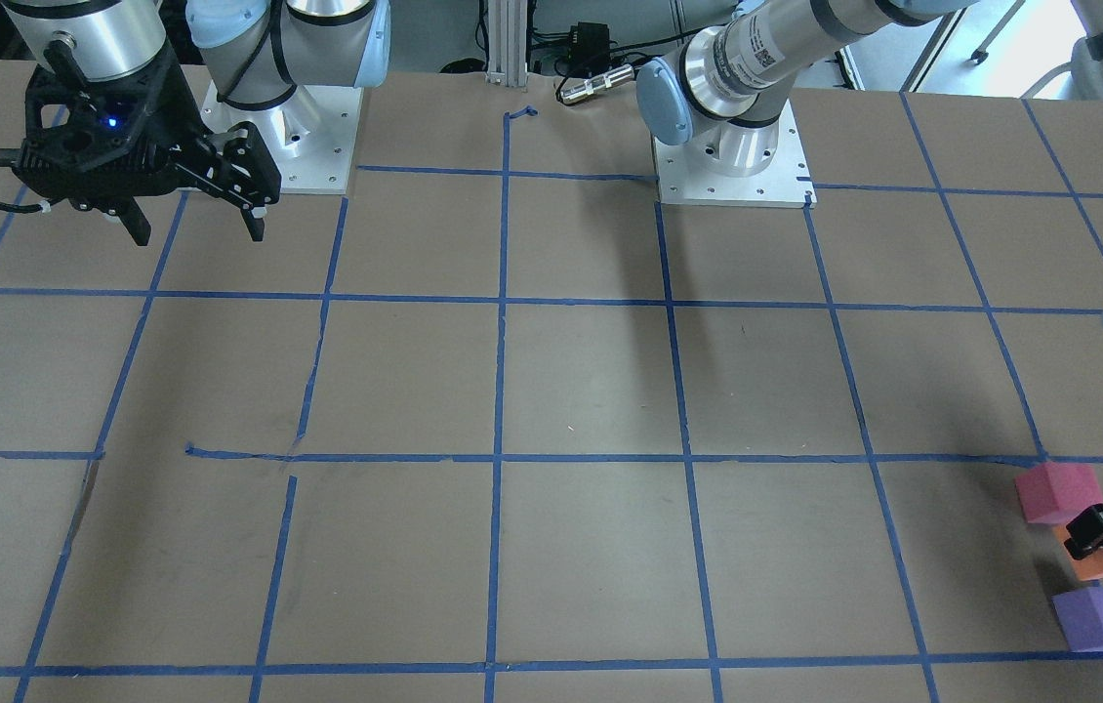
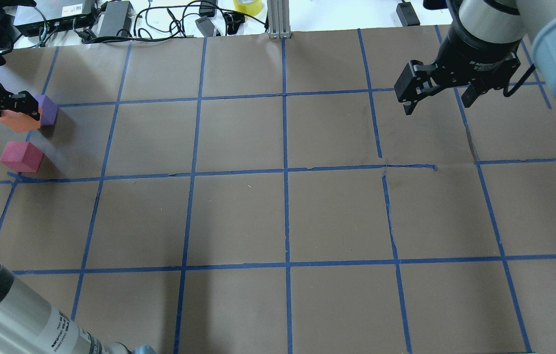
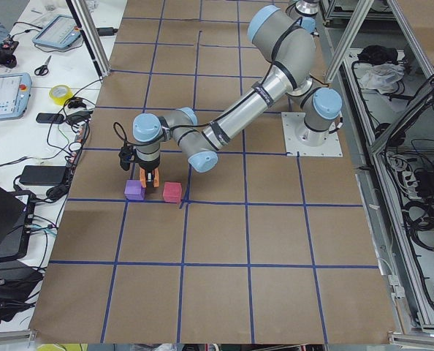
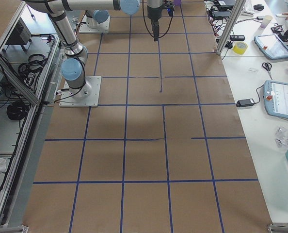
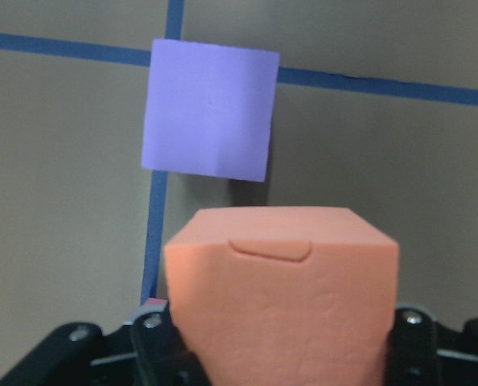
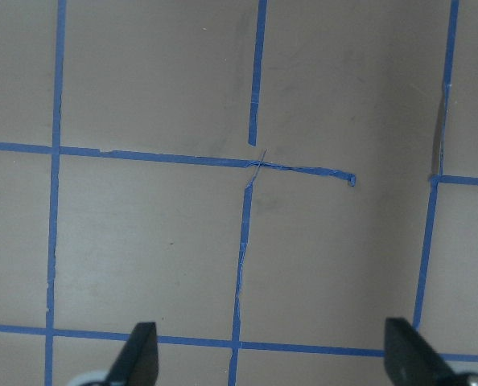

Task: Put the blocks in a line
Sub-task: 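Lower the orange cube between the purple and pink cubes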

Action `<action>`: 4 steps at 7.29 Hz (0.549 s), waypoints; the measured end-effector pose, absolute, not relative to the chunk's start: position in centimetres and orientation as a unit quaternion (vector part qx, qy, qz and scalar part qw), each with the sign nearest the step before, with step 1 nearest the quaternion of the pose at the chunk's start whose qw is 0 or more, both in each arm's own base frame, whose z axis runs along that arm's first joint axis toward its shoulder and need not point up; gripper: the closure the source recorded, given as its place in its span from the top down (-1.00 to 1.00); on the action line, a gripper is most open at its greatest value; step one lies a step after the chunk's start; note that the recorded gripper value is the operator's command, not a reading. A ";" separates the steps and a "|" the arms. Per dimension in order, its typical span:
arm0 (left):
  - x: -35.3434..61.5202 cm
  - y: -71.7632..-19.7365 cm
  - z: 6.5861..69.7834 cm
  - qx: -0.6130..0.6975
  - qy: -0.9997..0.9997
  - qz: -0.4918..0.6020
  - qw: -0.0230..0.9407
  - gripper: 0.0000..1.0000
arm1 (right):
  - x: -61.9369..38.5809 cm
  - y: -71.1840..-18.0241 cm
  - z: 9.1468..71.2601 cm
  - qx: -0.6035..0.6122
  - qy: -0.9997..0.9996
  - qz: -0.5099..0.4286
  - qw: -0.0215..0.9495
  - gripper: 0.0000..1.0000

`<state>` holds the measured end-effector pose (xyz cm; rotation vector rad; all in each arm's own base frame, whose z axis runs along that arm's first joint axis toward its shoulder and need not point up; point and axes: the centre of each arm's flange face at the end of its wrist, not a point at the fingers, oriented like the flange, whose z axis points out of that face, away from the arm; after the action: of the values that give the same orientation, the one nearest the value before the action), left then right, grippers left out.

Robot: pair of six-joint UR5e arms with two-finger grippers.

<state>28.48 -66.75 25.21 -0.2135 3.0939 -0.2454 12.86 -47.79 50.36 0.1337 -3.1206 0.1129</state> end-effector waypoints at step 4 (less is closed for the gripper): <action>29.7 -67.3 24.2 -0.081 0.994 -0.068 0.016 -0.54 | 12.8 -47.9 50.4 0.043 -0.998 0.039 0.009 1.00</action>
<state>29.73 -67.32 24.21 -0.2521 3.0919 -0.2124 12.84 -47.87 50.39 0.1331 -3.1180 0.1221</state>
